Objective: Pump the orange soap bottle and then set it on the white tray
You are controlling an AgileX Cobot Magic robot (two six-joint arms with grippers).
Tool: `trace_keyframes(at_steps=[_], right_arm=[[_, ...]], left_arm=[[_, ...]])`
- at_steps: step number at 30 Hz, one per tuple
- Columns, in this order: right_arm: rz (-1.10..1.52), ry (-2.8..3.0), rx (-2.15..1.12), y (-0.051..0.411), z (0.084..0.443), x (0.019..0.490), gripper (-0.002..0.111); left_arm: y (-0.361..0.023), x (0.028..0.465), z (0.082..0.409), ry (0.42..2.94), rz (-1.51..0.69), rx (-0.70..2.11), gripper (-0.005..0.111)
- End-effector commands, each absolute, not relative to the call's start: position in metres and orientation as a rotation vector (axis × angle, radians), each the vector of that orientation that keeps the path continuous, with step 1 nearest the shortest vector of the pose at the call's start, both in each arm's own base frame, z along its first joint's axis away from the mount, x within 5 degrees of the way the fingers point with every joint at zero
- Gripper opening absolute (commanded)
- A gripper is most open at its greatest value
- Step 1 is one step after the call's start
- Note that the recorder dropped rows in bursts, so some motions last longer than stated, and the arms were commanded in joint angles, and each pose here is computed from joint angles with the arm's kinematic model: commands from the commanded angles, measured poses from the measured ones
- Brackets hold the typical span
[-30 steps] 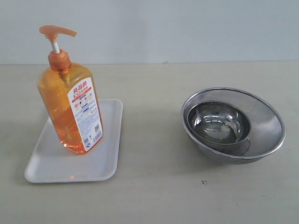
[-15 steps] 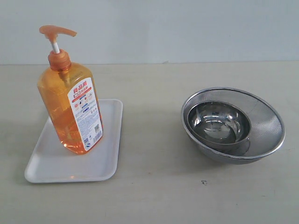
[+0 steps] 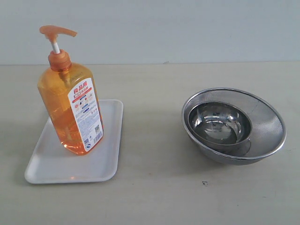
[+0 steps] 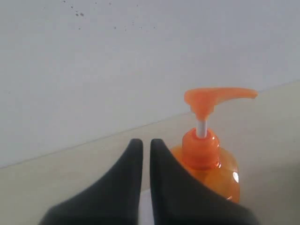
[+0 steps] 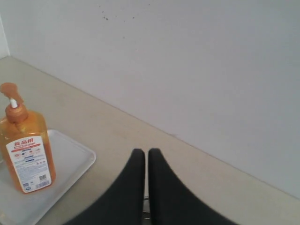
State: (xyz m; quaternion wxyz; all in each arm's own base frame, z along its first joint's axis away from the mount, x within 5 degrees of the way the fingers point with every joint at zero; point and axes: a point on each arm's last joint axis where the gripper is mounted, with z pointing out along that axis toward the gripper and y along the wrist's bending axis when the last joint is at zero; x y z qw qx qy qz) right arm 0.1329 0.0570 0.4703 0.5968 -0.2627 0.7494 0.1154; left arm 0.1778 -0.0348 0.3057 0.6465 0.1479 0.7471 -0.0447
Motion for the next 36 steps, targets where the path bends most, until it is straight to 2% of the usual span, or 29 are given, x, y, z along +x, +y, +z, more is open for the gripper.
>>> trace_keyframes(at_steps=[1,14,25,36], right_arm=[[0.352,1.766,-0.69,0.071,0.459,0.161,0.0],[0.546,1.748,-0.914,0.102,0.432,0.206,0.0],[0.603,1.726,-1.114,0.166,0.391,0.236,0.0],[0.602,1.765,-1.197,0.19,0.357,0.255,0.0]], left_arm=[[-0.03,0.176,0.303,1.734,-0.064,0.298,0.005],[-0.028,0.184,0.293,1.799,-0.022,0.299,0.005],[-0.031,0.208,0.264,1.929,-0.007,0.37,0.005],[-0.015,0.214,0.268,1.832,-0.076,0.335,0.005]])
